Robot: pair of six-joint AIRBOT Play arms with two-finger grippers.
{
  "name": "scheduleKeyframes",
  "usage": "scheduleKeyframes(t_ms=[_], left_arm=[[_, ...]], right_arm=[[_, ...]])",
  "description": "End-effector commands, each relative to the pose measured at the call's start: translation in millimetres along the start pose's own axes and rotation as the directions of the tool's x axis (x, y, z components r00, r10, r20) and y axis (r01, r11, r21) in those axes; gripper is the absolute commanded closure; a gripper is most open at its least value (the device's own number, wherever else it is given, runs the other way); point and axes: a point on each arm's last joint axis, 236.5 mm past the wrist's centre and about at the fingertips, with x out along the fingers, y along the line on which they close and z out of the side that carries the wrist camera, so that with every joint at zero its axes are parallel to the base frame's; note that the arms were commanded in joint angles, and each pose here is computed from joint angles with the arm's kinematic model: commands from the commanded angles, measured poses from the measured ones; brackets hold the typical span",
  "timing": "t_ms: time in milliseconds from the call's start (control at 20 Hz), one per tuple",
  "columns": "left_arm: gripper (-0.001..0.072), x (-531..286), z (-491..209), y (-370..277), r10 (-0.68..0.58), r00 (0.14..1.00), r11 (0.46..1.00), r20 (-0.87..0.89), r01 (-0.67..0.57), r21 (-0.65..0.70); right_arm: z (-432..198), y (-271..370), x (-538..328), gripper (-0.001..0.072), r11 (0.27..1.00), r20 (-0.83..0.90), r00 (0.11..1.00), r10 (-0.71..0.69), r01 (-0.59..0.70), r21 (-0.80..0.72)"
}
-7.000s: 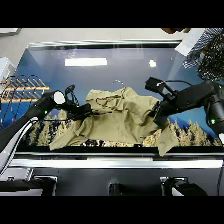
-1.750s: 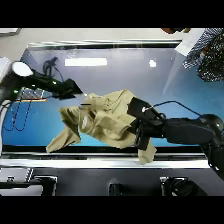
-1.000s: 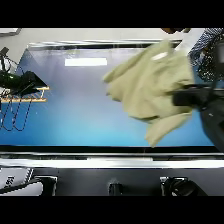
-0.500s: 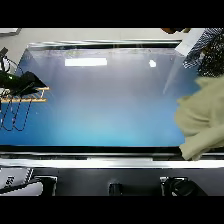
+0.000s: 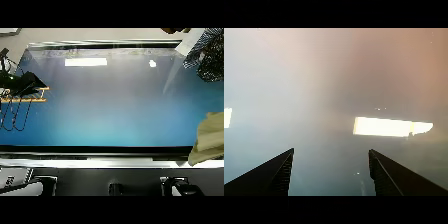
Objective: Fold the clothes and pants, and hang the long-sleeved shirts on hangers.
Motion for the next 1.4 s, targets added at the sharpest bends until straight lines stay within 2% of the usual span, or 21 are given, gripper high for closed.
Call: scheduleKeyframes(t_ms=[0,350,650,1000,1350], left_arm=[[0.0172,-0.1,0.4,0.4,0.0,1.0,1.0,0.001,0.0,-0.001],[0.0172,-0.1,0.4,0.4,0.0,1.0,1.0,0.001,0.0,-0.001],[0.0172,-0.1,0.4,0.4,0.0,1.0,1.0,0.001,0.0,-0.001],[0.0172,-0.1,0.4,0.4,0.0,1.0,1.0,0.001,0.0,-0.001],[0.0172,-0.1,0.4,0.4,0.0,1.0,1.0,0.001,0.0,-0.001]], right_arm=[[28.1,-28.5,15.4,0.0689,0.997,0.083,0.994,-0.068,0.065,0.043],[60.3,-56.3,61.5,0.0689,0.978,0.163,0.968,-0.192,0.175,0.109],[108.2,-68.8,84.9,0.069,0.955,0.236,0.95,-0.205,0.142,0.26],[159.4,-73.2,74.5,0.069,0.943,0.339,0.914,-0.22,0.111,0.313],[178.2,-95.0,62.6,0.0691,0.923,0.417,0.851,-0.319,0.179,0.341]])
